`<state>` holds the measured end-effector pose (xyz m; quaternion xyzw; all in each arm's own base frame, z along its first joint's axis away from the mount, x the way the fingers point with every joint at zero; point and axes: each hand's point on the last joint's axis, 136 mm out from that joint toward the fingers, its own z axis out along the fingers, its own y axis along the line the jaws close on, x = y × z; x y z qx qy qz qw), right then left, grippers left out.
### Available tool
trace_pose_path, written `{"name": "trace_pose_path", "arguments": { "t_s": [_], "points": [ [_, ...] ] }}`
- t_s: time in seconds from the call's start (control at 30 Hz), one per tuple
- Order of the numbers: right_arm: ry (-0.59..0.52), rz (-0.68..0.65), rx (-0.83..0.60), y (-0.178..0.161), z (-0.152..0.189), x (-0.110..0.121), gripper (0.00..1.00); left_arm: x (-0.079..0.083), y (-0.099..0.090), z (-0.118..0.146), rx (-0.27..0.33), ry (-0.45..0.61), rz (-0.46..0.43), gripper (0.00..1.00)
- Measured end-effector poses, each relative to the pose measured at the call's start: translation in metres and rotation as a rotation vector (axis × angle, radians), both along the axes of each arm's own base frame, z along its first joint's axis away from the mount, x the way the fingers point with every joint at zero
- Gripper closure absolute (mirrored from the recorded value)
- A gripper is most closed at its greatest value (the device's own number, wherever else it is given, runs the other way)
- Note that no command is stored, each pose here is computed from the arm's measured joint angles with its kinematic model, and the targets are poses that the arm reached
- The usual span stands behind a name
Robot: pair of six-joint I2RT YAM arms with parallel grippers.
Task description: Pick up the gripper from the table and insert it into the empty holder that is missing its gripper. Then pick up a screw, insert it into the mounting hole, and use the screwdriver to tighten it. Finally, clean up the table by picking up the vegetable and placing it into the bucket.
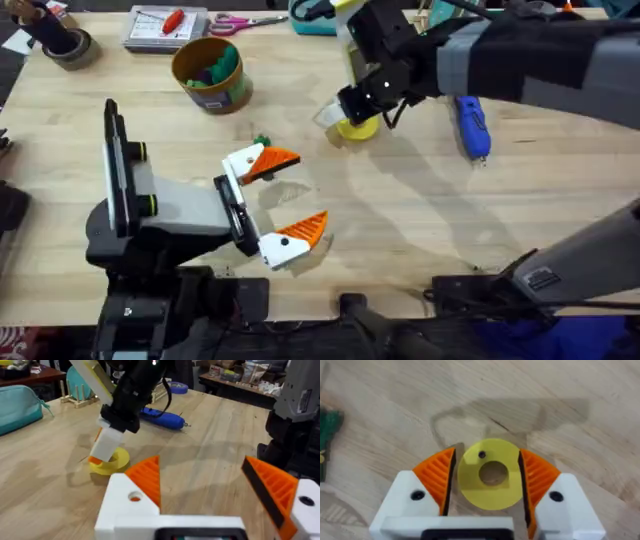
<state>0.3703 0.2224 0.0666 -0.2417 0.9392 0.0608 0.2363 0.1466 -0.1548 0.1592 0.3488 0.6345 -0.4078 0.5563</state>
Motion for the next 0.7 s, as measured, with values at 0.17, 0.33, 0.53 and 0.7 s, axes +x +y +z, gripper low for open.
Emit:
{"name": "trace_pose_path", "arguments": {
  "t_s": [0.17, 0.33, 0.53, 0.7],
  "points": [
    [0.021, 0.000, -0.013, 0.001, -0.005, 0.002, 0.293, 0.000, 0.000, 0.000, 0.000, 0.000, 0.000, 0.015],
    [0.040, 0.000, -0.025, 0.002, -0.013, 0.002, 0.307, 0.000, 0.000, 0.000, 0.000, 0.000, 0.000, 0.016],
    [0.040, 0.000, -0.025, 0.002, -0.013, 0.003, 0.420, 0.000, 0.000, 0.000, 0.000, 0.000, 0.000, 0.015],
    [0.040, 0.000, -0.025, 0.002, -0.013, 0.003, 0.496, 0.000, 0.000, 0.000, 0.000, 0.000, 0.000, 0.015]
  ]
}}
